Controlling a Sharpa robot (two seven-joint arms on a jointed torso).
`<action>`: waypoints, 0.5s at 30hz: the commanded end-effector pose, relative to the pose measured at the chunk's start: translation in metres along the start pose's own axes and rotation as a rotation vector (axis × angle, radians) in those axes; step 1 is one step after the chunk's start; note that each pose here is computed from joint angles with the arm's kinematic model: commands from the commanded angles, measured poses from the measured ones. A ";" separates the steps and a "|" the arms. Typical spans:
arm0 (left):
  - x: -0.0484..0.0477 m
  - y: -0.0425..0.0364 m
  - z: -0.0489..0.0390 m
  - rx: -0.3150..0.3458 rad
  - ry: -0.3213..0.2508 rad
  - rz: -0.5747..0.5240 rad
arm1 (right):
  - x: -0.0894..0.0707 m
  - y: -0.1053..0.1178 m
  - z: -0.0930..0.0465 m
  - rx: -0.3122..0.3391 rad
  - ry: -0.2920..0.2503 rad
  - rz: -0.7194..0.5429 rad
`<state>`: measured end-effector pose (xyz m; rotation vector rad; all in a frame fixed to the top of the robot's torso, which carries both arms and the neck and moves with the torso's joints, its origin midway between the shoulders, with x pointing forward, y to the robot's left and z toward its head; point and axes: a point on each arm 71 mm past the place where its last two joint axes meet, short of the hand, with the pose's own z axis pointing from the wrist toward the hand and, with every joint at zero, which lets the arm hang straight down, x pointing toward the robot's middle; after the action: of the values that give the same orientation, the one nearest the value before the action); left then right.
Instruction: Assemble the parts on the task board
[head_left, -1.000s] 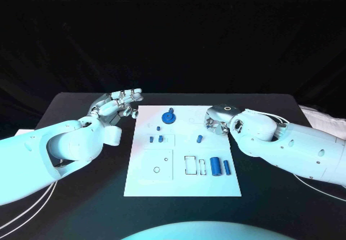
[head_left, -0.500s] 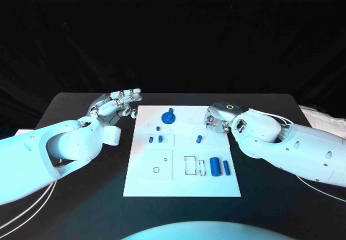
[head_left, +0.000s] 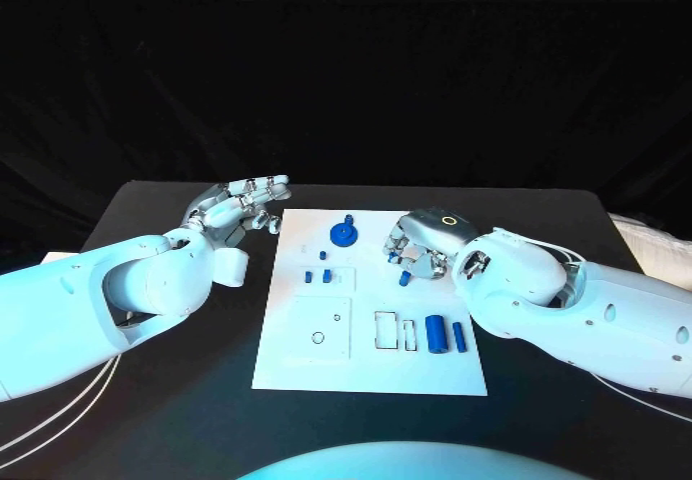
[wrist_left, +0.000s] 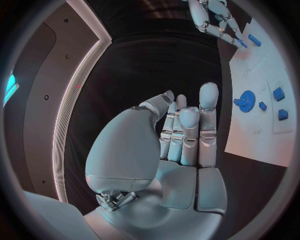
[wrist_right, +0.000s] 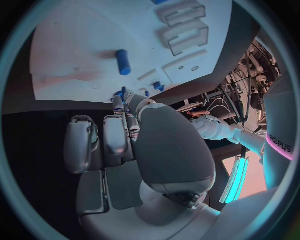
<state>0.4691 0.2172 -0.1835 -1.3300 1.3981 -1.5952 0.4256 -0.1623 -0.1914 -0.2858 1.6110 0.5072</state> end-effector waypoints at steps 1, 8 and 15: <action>0.0031 -0.0003 0.0006 0.006 0.025 -0.006 | -0.002 0.020 0.000 -0.054 -0.022 0.044; 0.0060 0.0006 0.0019 0.005 0.033 -0.009 | 0.010 0.049 -0.002 -0.127 0.013 0.096; 0.0090 0.0015 0.0028 0.004 0.041 -0.012 | 0.036 0.071 -0.002 -0.175 0.065 0.136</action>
<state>0.4696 0.2107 -0.1838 -1.3263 1.4071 -1.6113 0.3888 -0.1007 -0.2133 -0.2963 1.6533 0.7336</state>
